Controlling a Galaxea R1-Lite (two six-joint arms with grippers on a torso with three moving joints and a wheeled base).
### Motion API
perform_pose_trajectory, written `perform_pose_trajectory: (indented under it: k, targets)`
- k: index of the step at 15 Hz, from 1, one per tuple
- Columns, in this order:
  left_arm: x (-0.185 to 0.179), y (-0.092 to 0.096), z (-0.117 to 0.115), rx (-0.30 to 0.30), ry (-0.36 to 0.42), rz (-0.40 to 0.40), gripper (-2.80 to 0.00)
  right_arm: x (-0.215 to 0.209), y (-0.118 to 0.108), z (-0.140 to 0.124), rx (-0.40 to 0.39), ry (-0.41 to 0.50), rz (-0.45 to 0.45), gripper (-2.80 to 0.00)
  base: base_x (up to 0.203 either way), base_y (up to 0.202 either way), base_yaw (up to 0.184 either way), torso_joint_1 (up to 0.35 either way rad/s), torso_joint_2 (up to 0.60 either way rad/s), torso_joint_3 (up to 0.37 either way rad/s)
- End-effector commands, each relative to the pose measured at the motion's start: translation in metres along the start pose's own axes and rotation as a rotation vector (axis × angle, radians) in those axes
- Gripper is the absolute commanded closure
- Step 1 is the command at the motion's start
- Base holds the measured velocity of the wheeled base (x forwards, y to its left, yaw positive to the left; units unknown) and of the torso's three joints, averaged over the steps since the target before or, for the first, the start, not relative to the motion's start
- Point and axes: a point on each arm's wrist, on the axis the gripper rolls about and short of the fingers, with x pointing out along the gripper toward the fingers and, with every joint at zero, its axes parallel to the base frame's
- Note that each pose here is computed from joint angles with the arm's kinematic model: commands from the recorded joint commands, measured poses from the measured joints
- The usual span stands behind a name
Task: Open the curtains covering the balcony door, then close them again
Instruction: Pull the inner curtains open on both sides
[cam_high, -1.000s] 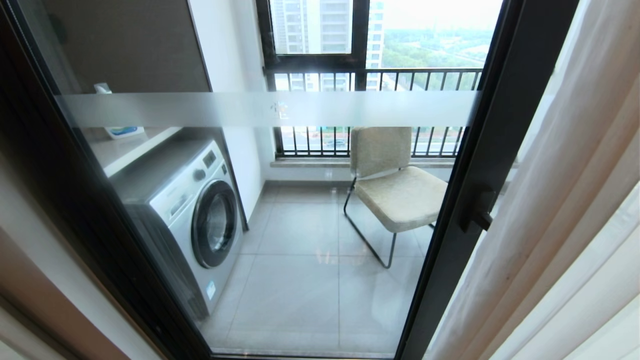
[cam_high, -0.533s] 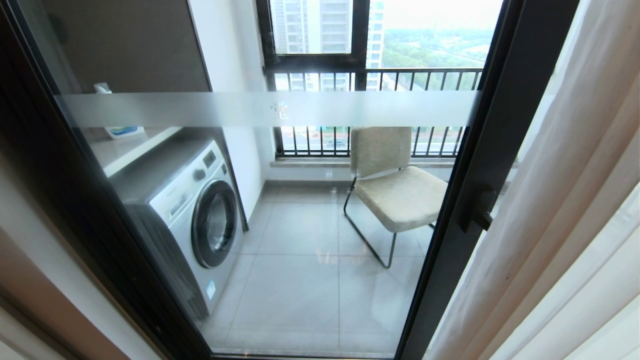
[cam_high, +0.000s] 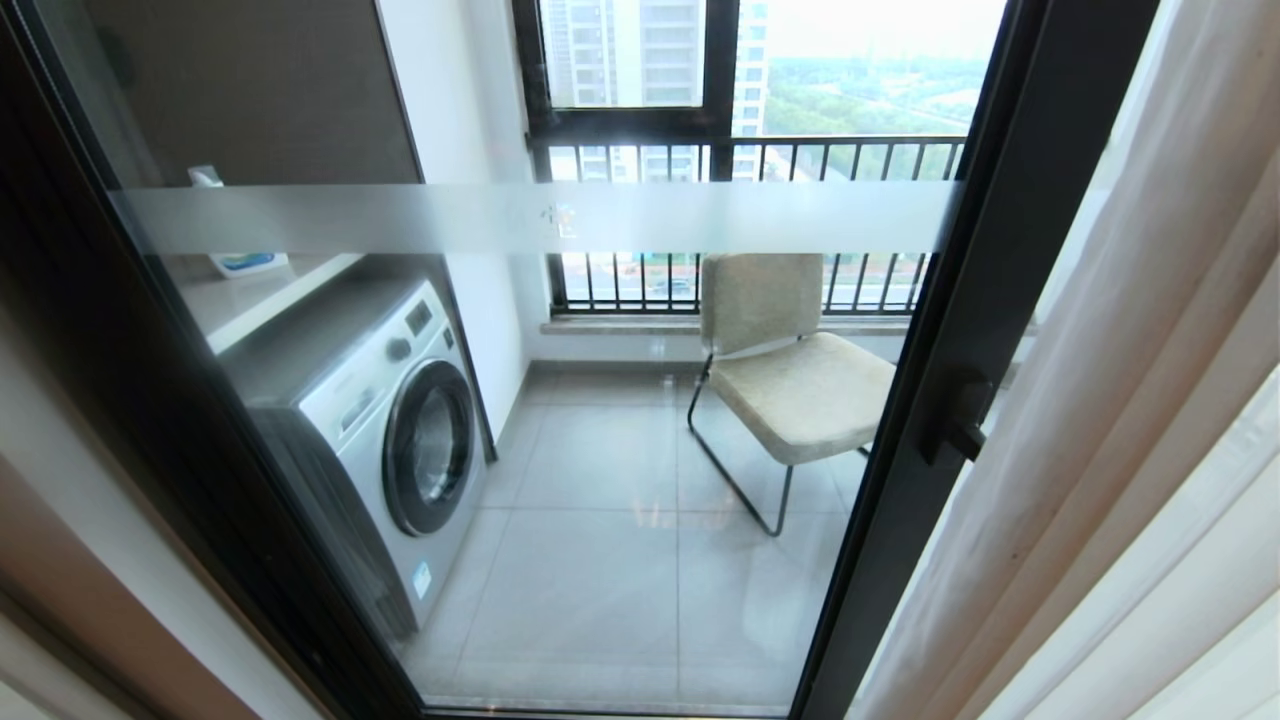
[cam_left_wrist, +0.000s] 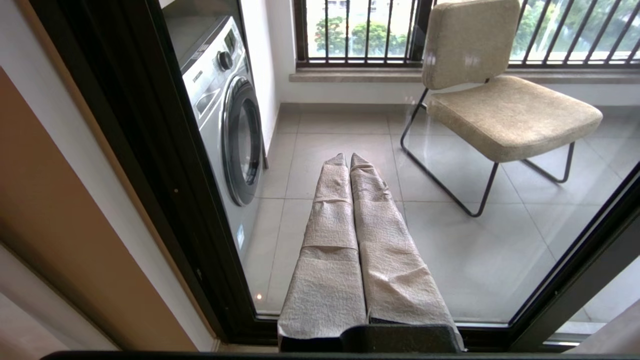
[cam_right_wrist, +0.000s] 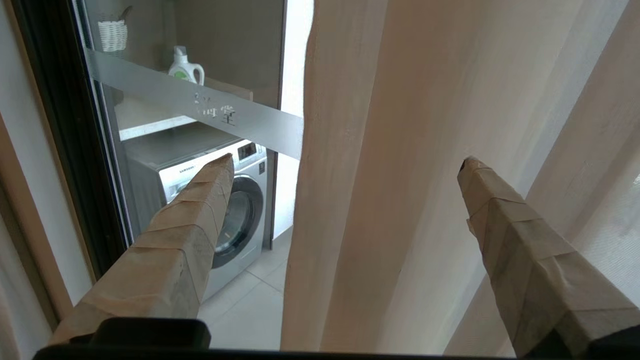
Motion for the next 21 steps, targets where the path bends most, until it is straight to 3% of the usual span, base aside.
perform_pose_trajectory:
  k: [1,10,21]
  targets:
    - [0.000,0.000,0.000,-0.001,-0.001,0.000,0.00,0.015,-0.005,-0.006,0.010,0.019,-0.017,-2.80,0.000,0.000,0.000,0.000,0.00,0.000]
    - [0.000,0.000,0.000,-0.001,-0.001,0.000,0.00,0.056,-0.020,-0.013,0.036,0.002,-0.022,-2.80,0.000,0.000,0.000,0.000,0.00,0.000]
    - [0.000,0.000,0.000,-0.001,-0.001,0.000,0.00,0.086,-0.033,-0.020,0.019,-0.042,-0.102,-2.80,0.000,0.000,0.000,0.000,0.00,0.000]
